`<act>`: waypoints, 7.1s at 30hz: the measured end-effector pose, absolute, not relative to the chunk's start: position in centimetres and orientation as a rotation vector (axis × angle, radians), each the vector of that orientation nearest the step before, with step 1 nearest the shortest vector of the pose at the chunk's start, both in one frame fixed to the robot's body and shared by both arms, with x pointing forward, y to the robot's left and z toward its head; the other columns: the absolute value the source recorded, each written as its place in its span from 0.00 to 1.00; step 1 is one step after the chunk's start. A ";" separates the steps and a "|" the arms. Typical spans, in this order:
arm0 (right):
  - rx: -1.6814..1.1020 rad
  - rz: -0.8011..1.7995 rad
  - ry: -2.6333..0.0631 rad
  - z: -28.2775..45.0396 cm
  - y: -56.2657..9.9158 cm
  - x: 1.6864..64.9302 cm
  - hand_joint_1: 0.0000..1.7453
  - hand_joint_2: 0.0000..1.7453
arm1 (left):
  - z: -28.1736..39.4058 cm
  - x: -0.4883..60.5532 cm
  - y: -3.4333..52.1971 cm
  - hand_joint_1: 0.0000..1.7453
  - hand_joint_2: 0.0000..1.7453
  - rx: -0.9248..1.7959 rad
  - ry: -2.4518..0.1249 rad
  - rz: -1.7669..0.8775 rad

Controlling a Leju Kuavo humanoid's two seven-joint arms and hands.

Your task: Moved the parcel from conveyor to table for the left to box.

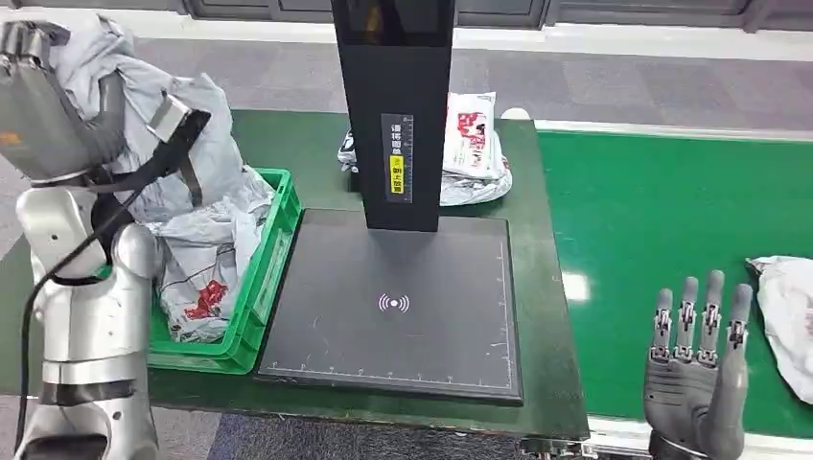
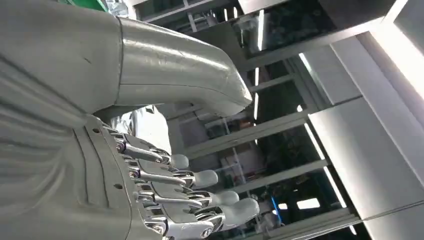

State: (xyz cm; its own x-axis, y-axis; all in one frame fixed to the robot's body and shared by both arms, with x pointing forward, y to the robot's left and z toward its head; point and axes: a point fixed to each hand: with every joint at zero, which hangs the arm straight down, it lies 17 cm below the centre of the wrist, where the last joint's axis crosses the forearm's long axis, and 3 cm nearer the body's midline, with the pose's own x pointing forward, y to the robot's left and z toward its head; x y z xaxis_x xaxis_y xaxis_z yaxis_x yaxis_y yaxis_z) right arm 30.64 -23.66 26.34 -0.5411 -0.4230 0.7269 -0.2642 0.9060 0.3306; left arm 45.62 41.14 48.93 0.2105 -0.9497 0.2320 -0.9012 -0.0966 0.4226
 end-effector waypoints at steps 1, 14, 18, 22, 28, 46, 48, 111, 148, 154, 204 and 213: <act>0.491 -0.226 -2.169 26.3 -23.6 30.7 0.00 1.00 | 49.1 45.9 41.9 1.00 1.00 2.022 -1.685 -0.124; 0.503 -0.244 -2.164 26.1 -23.8 31.0 0.00 1.00 | 46.6 49.3 43.9 1.00 1.00 2.010 -1.536 -0.260; 0.503 -0.244 -2.164 26.1 -23.8 31.0 0.00 1.00 | 46.2 49.7 43.8 1.00 1.00 2.005 -1.530 -0.278; 0.502 -0.246 -2.164 26.1 -23.8 31.0 0.00 1.00 | 45.3 50.3 43.9 1.00 1.00 1.981 -1.495 -0.304; 0.484 -0.252 -2.162 25.8 -24.4 30.7 0.00 1.00 | 37.0 53.4 43.1 1.00 1.00 1.820 -1.320 -0.526; 0.486 -0.242 -2.132 24.0 -24.5 31.1 0.00 1.00 | 4.2 49.6 45.0 0.00 1.00 1.228 -0.558 -1.171; 0.486 -0.245 -2.126 23.9 -24.5 31.3 0.00 1.00 | 3.8 49.3 45.6 0.00 1.00 1.225 -0.537 -1.168; 0.405 -0.372 -2.089 22.1 -26.9 30.5 0.00 1.00 | 30.8 43.6 37.0 0.00 0.00 1.570 -1.604 -0.311; -1.574 0.567 -0.755 8.6 -58.7 33.3 0.00 1.00 | 17.6 41.7 15.9 0.00 1.00 0.103 -1.841 -0.264; -1.402 0.296 -0.832 6.5 -61.0 32.4 0.00 1.00 | 16.0 41.6 14.4 0.00 1.00 0.069 -1.798 -0.280; -0.832 0.819 -0.807 -9.1 -37.5 44.1 1.00 1.00 | 13.9 43.1 10.2 0.00 1.00 -0.092 -1.743 -0.298; -0.706 0.741 -0.845 -9.7 -36.0 44.3 1.00 1.00 | 13.2 43.1 10.5 0.00 1.00 -0.083 -1.734 -0.293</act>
